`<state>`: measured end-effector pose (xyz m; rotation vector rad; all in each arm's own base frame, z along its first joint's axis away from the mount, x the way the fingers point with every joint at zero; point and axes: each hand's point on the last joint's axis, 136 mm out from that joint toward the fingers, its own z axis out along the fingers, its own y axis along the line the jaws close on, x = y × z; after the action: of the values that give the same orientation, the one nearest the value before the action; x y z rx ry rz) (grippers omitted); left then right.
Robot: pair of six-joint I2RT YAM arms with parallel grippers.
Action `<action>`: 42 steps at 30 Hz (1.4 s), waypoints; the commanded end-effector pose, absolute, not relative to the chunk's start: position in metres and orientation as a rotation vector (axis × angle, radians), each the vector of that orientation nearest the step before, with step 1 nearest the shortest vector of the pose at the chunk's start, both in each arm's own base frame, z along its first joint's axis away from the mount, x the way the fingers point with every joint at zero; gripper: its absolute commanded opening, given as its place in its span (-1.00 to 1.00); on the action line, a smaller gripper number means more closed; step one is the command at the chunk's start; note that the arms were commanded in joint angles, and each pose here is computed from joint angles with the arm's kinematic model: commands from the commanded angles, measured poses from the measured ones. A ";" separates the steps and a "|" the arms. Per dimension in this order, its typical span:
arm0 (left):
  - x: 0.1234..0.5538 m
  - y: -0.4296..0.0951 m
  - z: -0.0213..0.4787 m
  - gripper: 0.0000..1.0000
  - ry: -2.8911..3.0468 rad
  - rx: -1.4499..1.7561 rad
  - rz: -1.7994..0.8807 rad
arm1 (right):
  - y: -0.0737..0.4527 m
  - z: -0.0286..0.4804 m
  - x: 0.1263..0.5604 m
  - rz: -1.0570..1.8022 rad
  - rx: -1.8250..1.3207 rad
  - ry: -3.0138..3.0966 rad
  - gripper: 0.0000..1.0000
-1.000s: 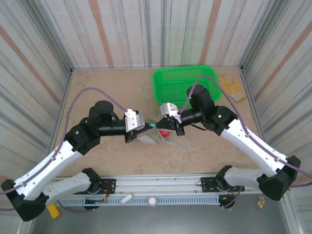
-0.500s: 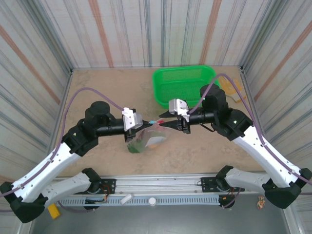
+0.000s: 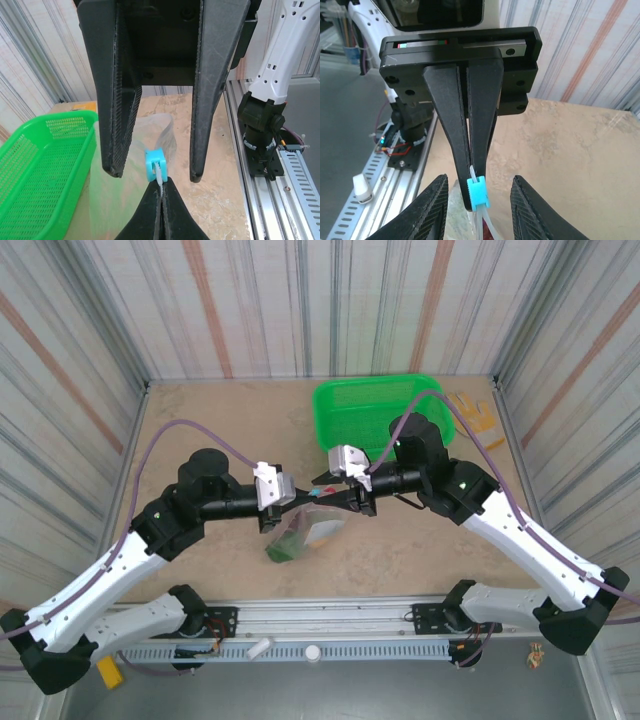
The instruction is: Place the food in the zip-top bag and seal the zipper
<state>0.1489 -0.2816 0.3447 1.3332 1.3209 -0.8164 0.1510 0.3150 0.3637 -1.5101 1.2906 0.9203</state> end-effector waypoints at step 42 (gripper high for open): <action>0.181 -0.214 0.384 -1.00 1.278 0.901 -0.573 | 0.276 0.325 0.165 0.820 -1.393 1.488 -1.00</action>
<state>0.1633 -0.2431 0.3516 1.0843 1.3128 -0.7084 0.1603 0.2965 0.3457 -1.4327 1.3395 0.8556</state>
